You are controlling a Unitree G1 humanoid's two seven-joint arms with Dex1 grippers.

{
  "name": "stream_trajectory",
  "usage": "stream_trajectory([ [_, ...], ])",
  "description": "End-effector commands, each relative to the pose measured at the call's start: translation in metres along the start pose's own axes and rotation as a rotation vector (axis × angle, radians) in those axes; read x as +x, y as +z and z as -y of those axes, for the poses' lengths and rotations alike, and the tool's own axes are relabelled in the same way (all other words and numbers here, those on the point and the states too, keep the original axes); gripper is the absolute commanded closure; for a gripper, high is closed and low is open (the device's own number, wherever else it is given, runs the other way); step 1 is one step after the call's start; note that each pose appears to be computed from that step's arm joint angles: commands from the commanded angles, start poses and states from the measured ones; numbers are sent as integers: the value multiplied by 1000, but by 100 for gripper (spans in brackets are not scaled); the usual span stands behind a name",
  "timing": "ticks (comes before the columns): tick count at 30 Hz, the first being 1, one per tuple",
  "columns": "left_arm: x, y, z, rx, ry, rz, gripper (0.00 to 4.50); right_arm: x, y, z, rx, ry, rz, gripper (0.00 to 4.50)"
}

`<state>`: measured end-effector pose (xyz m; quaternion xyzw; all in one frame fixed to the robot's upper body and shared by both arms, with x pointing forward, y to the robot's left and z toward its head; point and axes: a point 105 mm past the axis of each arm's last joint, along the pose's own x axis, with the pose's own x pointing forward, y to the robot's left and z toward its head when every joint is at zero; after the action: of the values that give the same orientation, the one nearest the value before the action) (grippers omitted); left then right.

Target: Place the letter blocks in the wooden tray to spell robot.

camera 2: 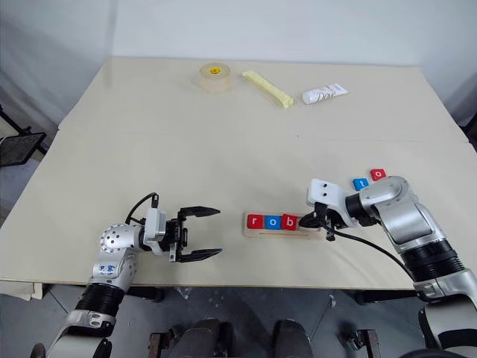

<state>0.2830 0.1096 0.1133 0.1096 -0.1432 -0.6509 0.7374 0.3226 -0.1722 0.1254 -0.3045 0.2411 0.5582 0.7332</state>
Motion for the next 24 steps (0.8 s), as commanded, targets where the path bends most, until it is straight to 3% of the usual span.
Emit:
stream_trajectory([
  [1, 1, 6, 1, 22, 4, 15, 0, 0, 8, -1, -36, -5, 18, 443],
  [18, 6, 3, -4, 24, -4, 24, 0, -8, 14, 4, -48, -59, 34, 443],
  [24, 1, 3, -3, 23, -4, 14, 0, -43, 19, 2, -30, -157, 86, 443],
])
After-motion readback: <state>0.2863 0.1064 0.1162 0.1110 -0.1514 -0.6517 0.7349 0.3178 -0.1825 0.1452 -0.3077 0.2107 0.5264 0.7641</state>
